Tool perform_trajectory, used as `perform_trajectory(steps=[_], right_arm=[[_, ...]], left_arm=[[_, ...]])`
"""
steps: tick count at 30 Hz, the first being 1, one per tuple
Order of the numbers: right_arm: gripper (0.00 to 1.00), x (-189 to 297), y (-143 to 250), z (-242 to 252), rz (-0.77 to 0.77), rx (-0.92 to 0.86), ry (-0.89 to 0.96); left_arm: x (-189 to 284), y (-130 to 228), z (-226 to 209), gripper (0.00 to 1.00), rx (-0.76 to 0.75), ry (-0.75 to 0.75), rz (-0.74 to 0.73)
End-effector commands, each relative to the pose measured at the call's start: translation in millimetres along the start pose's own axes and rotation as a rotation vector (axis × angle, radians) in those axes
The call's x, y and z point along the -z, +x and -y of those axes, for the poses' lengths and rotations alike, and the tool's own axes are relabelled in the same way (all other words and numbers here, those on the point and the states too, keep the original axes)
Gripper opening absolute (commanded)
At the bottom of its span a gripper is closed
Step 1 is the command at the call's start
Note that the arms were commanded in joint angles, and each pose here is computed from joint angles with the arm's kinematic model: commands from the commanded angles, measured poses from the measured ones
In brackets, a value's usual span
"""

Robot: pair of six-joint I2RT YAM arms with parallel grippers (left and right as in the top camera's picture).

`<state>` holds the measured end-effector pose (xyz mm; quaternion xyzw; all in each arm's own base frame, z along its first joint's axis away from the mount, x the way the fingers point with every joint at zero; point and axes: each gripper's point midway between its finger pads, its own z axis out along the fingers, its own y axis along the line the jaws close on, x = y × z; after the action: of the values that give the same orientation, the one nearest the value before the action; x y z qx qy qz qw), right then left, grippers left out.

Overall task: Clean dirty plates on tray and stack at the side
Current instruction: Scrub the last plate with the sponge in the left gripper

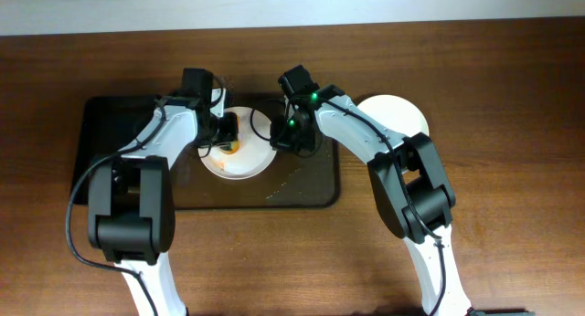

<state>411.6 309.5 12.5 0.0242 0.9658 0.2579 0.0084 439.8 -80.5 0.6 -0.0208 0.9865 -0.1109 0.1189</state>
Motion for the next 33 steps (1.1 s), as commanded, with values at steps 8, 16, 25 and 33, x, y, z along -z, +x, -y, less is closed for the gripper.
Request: perform_trajectory(steps=[8, 16, 25, 33], right_arm=[[0.04, -3, 5, 2, -0.024, 0.013, -0.008], [0.04, -3, 5, 2, -0.024, 0.014, -0.008], [0.04, -3, 5, 2, -0.024, 0.014, -0.008], [0.04, -3, 5, 2, -0.024, 0.014, -0.008]], left_arm=[[-24, 108, 6, 0.01, -0.064, 0.152, -0.409], [-46, 14, -10, 0.00, -0.087, 0.024, -0.015], [-26, 95, -75, 0.01, 0.115, -0.357, -0.307], [-31, 93, 21, 0.01, -0.186, 0.268, -0.313]])
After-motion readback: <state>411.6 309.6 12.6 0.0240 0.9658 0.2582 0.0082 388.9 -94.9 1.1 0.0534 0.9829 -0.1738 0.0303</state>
